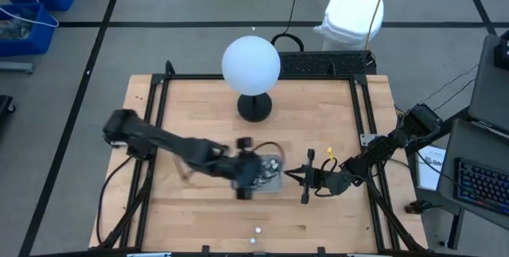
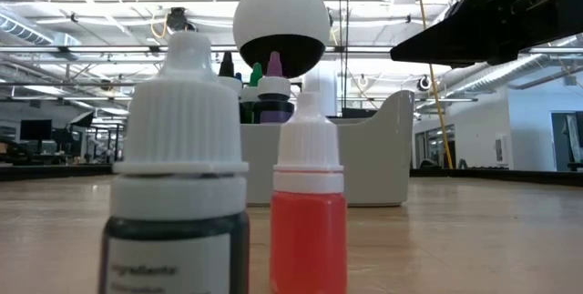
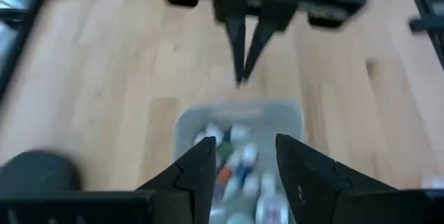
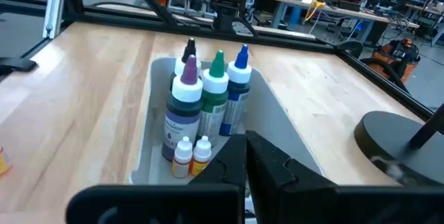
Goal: Pick & Place food coloring
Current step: Put the small orange food coloring bottle into the gray bin
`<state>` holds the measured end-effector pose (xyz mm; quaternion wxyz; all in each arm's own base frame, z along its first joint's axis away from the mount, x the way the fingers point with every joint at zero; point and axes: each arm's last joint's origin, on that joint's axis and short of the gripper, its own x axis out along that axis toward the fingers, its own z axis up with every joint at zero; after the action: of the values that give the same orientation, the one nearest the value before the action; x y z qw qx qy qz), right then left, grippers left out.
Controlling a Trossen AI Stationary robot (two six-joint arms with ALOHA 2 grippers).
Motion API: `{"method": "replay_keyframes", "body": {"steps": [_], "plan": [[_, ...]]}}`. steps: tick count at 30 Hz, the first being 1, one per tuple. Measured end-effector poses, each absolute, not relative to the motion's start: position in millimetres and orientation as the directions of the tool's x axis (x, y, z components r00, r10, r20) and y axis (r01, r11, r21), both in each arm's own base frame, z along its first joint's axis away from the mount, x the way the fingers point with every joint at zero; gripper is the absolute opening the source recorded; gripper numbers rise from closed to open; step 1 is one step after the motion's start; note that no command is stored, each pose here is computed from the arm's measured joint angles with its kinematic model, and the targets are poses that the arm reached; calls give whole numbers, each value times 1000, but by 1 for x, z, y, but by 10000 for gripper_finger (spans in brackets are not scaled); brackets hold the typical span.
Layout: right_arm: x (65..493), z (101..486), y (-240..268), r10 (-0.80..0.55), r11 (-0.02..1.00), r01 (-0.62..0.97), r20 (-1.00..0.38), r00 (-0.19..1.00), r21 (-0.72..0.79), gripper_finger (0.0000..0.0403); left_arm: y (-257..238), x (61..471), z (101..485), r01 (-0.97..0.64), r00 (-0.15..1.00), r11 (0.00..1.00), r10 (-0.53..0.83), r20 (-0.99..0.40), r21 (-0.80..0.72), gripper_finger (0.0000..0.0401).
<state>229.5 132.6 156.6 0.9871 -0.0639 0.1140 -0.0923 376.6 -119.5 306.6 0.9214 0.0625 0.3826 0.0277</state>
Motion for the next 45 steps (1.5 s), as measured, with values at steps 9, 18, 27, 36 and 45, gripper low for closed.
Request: {"method": "replay_keyframes", "body": {"steps": [9,18,27,36,45], "plan": [[230,157,134,-145,984,118,-222,964,-134,0,-118,247,330,-217,614,944,329,-718,247,78],[230,157,134,-146,984,119,-218,965,-130,0,-105,167,246,-98,802,994,52,-596,-45,10],[230,157,134,-147,984,121,-214,966,-127,0,-71,123,269,48,953,999,-39,-302,20,9],[232,158,131,-160,986,145,-212,964,-85,0,-63,114,258,227,968,968,-236,81,107,6],[232,157,130,-164,986,154,-219,962,-63,0,-56,115,199,159,981,985,-165,106,60,3]]}}
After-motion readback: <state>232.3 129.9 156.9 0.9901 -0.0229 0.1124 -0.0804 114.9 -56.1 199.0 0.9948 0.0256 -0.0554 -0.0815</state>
